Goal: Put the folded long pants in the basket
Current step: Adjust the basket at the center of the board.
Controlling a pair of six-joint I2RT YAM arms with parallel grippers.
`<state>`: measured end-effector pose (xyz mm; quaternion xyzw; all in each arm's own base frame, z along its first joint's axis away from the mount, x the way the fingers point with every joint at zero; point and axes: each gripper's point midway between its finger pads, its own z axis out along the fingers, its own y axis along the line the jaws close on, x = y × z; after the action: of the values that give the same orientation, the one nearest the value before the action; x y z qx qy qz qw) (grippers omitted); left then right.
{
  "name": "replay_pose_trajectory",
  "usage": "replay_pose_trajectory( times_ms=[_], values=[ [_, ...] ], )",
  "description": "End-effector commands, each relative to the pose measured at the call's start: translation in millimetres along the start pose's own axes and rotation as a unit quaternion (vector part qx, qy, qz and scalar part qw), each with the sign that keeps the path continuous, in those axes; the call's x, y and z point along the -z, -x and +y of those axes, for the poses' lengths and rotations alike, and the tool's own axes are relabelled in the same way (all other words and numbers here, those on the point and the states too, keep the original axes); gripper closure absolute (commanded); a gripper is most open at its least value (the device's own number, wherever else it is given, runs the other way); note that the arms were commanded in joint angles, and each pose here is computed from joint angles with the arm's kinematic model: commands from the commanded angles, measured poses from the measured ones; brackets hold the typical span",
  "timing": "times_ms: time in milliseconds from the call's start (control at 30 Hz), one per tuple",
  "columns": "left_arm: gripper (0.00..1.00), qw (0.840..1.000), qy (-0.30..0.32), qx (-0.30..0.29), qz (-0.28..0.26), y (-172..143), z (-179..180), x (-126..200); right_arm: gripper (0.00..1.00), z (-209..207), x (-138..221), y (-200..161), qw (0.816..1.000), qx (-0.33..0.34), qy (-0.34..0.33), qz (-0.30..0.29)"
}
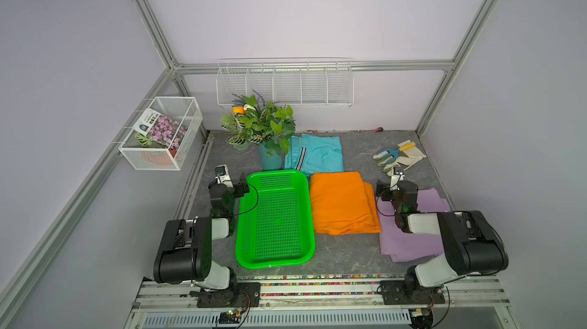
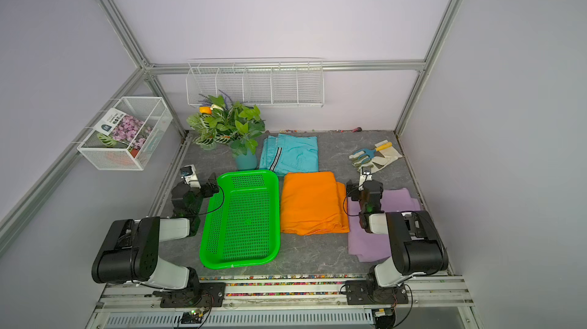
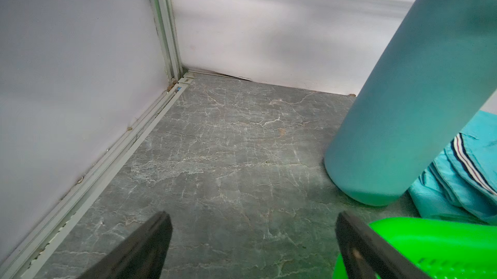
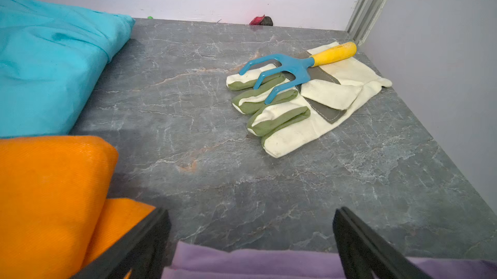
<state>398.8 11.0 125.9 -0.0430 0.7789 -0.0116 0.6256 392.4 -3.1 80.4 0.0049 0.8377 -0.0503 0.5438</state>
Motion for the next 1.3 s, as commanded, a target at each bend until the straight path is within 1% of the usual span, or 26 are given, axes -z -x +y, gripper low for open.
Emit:
replay_pose_trajectory(
  times_ms=[0, 533, 667, 767, 800, 867, 967, 1033, 1067, 1133, 1200, 1267],
  values=[
    [0.0, 1.0, 0.002, -0.006, 0.018, -6.1, 0.0, -2.6, 0.01, -2.4, 0.7, 9.8, 1.0, -0.007, -0.006, -0.011],
    [0.0, 1.0, 0.003, -0.003, 0.018, -6.3, 0.3, -2.4, 0.01, -3.0, 0.3, 9.1, 1.0, -0.01, -0.005, -0.01],
    [0.0, 1.0, -0.001, 0.006, 0.013, -5.2, 2.8, -0.4, 0.02, -2.9, 0.7, 9.7, 1.0, -0.011, -0.003, -0.011],
    [0.0, 0.999, 0.03, 0.015, 0.001, 9.5, 12.8, 4.6, 0.03, -6.8, 4.0, 16.2, 1.0, -0.014, -0.013, -0.024],
    [0.0, 0.999, 0.044, 0.024, 0.009, 16.5, 16.8, 7.8, 0.03, -9.7, 7.6, 21.8, 0.999, -0.017, -0.02, -0.032],
    [0.0, 0.998, 0.062, 0.014, 0.025, 30.0, 21.7, 14.1, 0.04, -12.8, 15.0, 31.9, 0.999, -0.016, -0.026, -0.033],
    [0.0, 0.996, 0.086, -0.019, 0.015, 53.2, 28.8, 28.2, 0.06, -18.6, 20.7, 45.8, 0.999, -0.011, -0.043, 0.007],
    [0.0, 0.995, 0.1, -0.027, 0.009, 65.6, 33.7, 35.9, 0.07, -23.7, 22.8, 60.1, 0.998, -0.004, -0.059, 0.028],
    [0.0, 0.994, 0.103, -0.024, 0.013, 70.4, 35.6, 38.9, 0.08, -25.5, 24.1, 64.8, 0.997, -0.007, -0.066, 0.045],
    [0.0, 0.994, 0.104, -0.011, 0.023, 79.6, 35.8, 42.7, 0.11, -19.1, 28.2, 79.7, 0.995, -0.033, -0.054, 0.077],
    [0.0, 0.996, 0.081, 0.011, 0.039, 88.2, 26.7, 46.4, 0.15, 0.4, 34.2, 85.2, 0.99, -0.058, -0.036, 0.122],
    [0.0, 0.997, 0.047, 0.039, 0.049, 98.0, 13.0, 48.3, 0.2, 31.2, 42.6, 88.1, 0.985, -0.061, 0.0, 0.163]
  ],
)
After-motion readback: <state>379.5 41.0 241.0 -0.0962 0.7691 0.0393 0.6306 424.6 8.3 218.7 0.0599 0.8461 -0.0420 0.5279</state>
